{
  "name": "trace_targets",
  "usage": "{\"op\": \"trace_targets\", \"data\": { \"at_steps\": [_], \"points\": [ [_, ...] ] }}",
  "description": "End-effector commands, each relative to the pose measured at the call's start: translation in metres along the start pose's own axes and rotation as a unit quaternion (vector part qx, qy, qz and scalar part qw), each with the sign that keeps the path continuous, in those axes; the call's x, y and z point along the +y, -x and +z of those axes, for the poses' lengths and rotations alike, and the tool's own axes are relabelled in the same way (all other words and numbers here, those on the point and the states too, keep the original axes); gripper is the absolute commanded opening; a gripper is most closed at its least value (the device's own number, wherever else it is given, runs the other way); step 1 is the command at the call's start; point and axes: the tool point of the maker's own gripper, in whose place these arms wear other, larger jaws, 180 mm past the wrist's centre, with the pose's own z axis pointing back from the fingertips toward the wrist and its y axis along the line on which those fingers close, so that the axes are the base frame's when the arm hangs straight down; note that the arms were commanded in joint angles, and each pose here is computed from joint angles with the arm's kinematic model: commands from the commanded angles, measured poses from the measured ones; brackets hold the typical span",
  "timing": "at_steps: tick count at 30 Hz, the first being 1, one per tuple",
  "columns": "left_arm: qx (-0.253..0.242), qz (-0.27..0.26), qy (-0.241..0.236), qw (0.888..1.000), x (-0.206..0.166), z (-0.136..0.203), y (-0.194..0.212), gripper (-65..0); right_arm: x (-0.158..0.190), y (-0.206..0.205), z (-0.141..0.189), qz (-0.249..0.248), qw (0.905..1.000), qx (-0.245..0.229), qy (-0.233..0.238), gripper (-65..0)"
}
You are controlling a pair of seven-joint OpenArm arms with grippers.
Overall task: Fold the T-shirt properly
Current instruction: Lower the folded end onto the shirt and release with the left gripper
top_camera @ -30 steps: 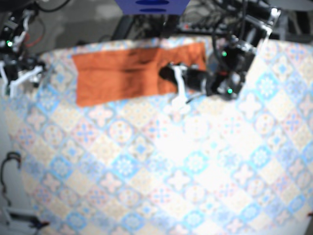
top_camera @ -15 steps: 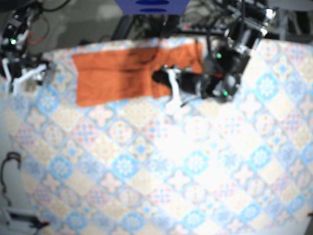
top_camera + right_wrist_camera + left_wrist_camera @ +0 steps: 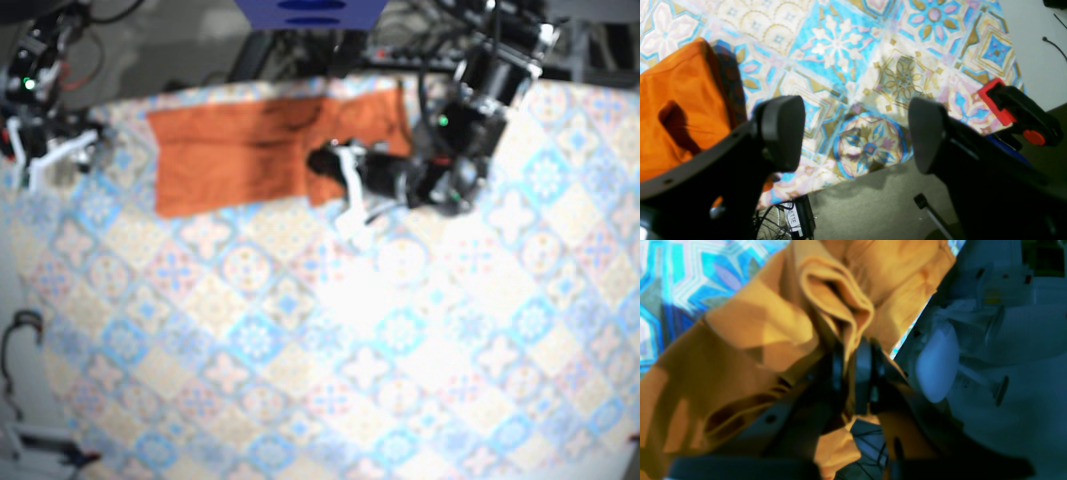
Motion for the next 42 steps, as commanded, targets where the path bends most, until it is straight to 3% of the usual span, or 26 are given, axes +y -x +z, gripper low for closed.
{"op": "trace_targets", "data": {
  "at_steps": [1, 5, 17, 22, 30, 36, 39, 42],
  "points": [
    [-0.02, -0.011, 0.01, 1.0, -0.006, 0.004, -0.015, -65.0, -0.004, -0.014, 0.004, 0.008, 0.9997, -0.022, 0.005, -18.5],
    [-0.019, -0.011, 0.009, 1.0, -0.006, 0.004, -0.014, -63.8, -0.004, -0.014, 0.004, 0.008, 0.9997, -0.022, 0.005, -18.4],
    [-0.022, -0.008, 0.013, 1.0, -0.007, 0.004, -0.014, -16.7, -0.004, -0.014, 0.004, 0.007, 0.9997, -0.022, 0.005, -18.4],
    [-0.027, -0.009, 0.013, 1.0, -0.006, 0.006, -0.017, -7.3, -0.004, -0.014, 0.004, 0.007, 0.9997, -0.022, 0.005, -18.4],
    [-0.11, 0.039, 0.034, 0.993, 0.004, 0.04, -0.046, -7.3, -0.004, -0.013, 0.003, 0.006, 0.9997, -0.021, 0.005, -18.4],
    [-0.119, 0.059, 0.016, 0.991, 0.023, 0.058, -0.036, -8.1, -0.004, -0.013, 0.003, 0.005, 0.9997, -0.022, 0.005, -18.4],
    [-0.111, 0.071, 0.004, 0.991, 0.032, 0.063, -0.022, -16.5, -0.004, -0.014, 0.002, 0.005, 0.9997, -0.022, 0.004, -18.4],
    [-0.123, 0.097, 0.0, 0.988, 0.04, 0.072, -0.01, -34.1, -0.004, -0.014, 0.002, 0.004, 0.9997, -0.022, 0.004, -18.4]
  ]
}}
